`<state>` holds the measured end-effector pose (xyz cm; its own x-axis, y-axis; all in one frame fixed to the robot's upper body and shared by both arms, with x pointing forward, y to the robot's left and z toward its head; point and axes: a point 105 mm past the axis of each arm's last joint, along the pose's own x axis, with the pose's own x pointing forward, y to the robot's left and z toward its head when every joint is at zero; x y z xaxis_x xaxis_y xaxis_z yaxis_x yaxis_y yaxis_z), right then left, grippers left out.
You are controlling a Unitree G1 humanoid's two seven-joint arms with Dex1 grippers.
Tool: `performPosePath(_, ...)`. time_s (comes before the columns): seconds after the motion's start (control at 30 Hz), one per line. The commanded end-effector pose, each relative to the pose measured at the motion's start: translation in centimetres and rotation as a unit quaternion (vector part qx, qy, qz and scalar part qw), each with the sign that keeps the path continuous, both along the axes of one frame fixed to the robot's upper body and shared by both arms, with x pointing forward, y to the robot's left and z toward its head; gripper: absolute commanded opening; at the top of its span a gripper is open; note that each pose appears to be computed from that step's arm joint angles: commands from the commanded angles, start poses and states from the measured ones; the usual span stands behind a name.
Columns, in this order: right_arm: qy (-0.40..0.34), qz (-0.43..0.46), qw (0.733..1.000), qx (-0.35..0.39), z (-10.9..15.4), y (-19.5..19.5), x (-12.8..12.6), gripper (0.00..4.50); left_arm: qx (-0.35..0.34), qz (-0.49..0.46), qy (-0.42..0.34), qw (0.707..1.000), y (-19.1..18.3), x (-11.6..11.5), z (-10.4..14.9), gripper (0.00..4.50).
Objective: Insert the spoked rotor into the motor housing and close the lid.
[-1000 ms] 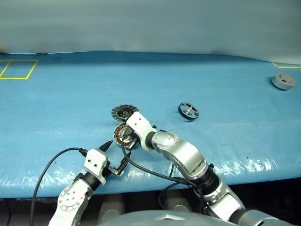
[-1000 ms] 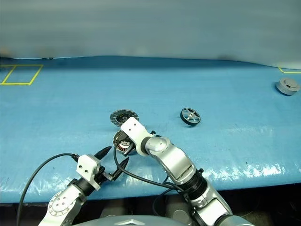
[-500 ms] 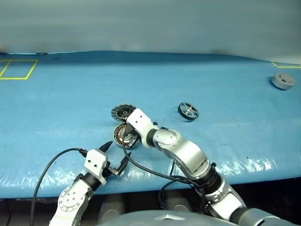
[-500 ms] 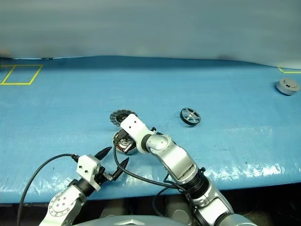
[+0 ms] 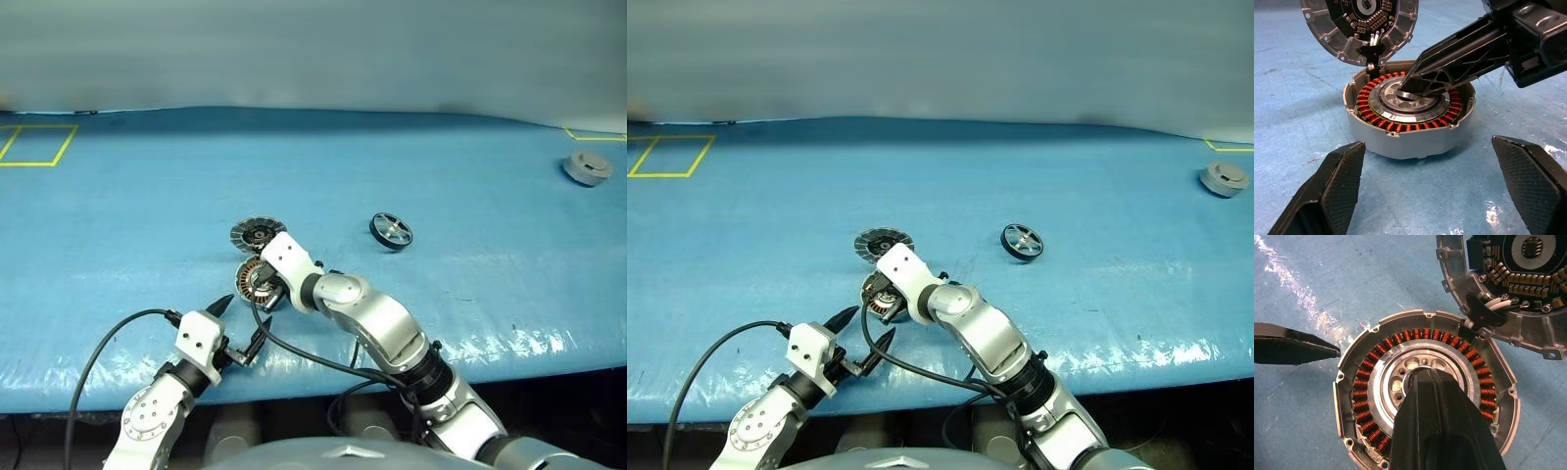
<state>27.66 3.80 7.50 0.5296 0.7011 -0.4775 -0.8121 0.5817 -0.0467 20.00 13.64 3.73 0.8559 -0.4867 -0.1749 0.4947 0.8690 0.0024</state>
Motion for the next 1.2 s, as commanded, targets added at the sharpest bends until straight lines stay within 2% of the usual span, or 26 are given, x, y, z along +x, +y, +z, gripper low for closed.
performPosePath(0.03, -0.005, 0.014, 1.0, 0.024, 0.8, 0.9, -0.4, 0.04, -0.002, 0.0, -0.011, 1.0, -0.1, 0.0, 0.3, 4.5)
performPosePath(0.47, -0.021, 0.027, 0.999, 0.041, 2.2, 1.4, -0.9, 0.04, -0.002, -0.004, -0.008, 1.0, -0.2, 0.0, 0.3, 4.5)
performPosePath(0.73, -0.006, 0.044, 0.998, 0.041, 1.9, 1.7, -1.8, 0.04, -0.001, -0.006, -0.007, 1.0, -0.2, 0.0, 0.3, 4.5)
performPosePath(1.2, -0.008, -0.009, 0.999, 0.045, 1.5, 0.5, -0.3, 0.04, 0.002, -0.01, -0.007, 1.0, -0.2, 0.0, 0.3, 4.5)
